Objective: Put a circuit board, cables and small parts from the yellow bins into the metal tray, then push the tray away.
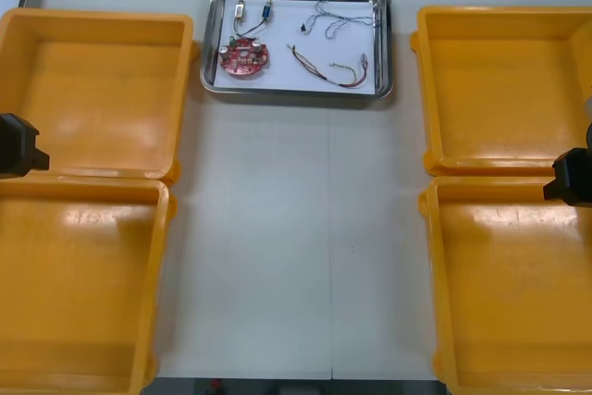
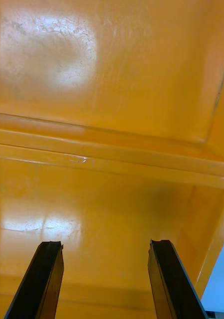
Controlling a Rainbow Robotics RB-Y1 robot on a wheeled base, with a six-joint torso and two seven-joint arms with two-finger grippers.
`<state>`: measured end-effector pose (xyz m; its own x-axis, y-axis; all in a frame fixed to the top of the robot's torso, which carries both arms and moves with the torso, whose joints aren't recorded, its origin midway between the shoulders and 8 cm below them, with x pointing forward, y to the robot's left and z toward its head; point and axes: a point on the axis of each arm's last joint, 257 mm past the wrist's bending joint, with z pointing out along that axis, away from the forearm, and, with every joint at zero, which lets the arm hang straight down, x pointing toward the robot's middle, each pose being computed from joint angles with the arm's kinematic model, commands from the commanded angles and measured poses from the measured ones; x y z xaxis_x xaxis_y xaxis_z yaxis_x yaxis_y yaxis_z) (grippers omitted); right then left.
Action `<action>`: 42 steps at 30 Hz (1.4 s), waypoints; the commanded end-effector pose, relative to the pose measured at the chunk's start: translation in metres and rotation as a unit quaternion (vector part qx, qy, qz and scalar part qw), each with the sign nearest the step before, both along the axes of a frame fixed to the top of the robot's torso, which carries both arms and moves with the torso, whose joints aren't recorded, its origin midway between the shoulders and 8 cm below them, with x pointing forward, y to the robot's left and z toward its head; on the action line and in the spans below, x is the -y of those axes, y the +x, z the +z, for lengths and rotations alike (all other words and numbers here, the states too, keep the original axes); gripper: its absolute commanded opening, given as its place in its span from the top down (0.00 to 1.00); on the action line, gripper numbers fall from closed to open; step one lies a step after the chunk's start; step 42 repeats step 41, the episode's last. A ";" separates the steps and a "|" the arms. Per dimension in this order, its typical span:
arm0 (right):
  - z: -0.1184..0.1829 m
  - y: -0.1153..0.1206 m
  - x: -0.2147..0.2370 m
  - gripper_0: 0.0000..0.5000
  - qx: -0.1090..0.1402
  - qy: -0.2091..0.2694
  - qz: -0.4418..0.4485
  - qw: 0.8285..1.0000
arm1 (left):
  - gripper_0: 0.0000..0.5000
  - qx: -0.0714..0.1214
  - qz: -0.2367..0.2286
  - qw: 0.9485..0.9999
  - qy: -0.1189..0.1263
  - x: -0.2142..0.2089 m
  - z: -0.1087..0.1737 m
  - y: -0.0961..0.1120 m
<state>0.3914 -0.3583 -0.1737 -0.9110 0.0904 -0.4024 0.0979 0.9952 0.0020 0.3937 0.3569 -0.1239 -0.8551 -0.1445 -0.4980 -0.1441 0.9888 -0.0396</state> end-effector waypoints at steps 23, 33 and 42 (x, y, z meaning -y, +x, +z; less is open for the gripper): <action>-0.001 -0.003 -0.004 0.00 0.004 -0.014 0.028 1.000 | 0.00 0.010 -0.021 0.999 0.036 -0.015 0.013 -0.002; -0.001 -0.003 -0.004 0.00 0.004 -0.014 0.028 1.000 | 0.00 0.010 -0.021 0.999 0.036 -0.015 0.013 -0.002; -0.001 -0.003 -0.004 0.00 0.004 -0.014 0.028 1.000 | 0.00 0.010 -0.021 0.999 0.036 -0.015 0.013 -0.002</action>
